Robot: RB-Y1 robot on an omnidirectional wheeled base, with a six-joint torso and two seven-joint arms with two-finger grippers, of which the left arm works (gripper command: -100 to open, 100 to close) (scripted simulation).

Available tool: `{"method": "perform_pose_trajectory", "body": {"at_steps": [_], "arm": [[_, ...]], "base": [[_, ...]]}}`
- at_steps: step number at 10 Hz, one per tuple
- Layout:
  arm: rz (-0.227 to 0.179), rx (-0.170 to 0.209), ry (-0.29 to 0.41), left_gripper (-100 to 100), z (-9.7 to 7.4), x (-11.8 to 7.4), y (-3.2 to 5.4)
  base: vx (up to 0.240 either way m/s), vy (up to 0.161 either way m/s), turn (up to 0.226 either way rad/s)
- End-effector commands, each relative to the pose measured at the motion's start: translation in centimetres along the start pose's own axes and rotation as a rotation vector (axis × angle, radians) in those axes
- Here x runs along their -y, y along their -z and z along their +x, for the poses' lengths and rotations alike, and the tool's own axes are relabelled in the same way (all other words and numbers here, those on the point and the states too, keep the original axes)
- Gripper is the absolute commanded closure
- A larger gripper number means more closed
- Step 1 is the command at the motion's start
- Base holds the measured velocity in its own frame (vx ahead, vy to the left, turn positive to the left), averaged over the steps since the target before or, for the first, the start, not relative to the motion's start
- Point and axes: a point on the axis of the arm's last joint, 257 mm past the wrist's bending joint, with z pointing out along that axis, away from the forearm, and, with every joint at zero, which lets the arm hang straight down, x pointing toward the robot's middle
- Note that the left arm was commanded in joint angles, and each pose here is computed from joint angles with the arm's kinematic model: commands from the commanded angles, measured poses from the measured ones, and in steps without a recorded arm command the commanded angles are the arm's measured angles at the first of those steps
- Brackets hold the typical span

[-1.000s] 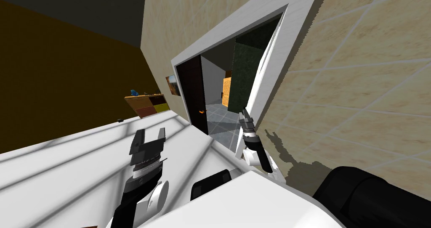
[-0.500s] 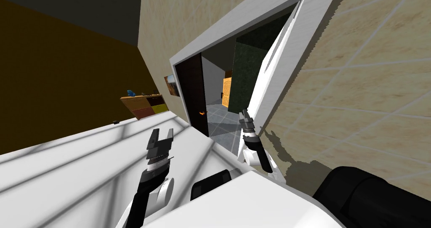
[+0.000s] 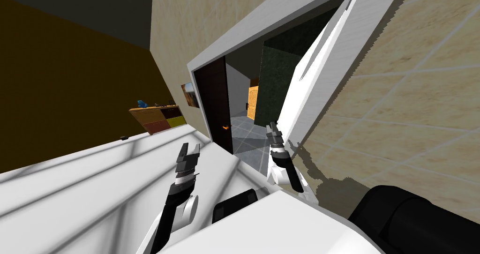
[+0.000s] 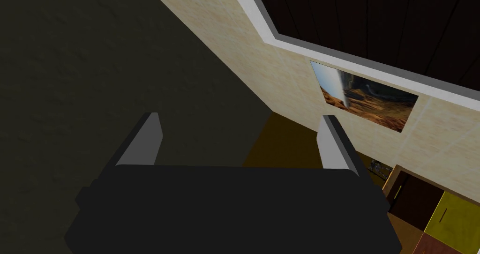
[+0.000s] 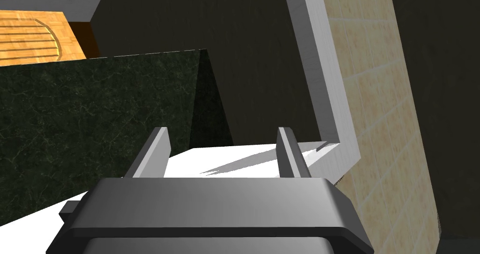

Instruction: Push the door open

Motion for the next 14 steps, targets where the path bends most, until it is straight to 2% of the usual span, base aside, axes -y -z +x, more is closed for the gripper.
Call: {"method": "perform_pose_trajectory", "body": {"at_steps": [1,7,14], "arm": [[-0.021,-0.015,0.009,-100,0.7,-1.3,0.39],[-0.098,-0.074,0.041,-100,3.2,-5.9,1.34],[-0.192,-0.150,0.076,-100,6.5,-11.0,2.99]], "base": [[0.085,0.038,-0.020],[0.097,0.048,-0.022],[0.097,0.052,-0.023]]}}
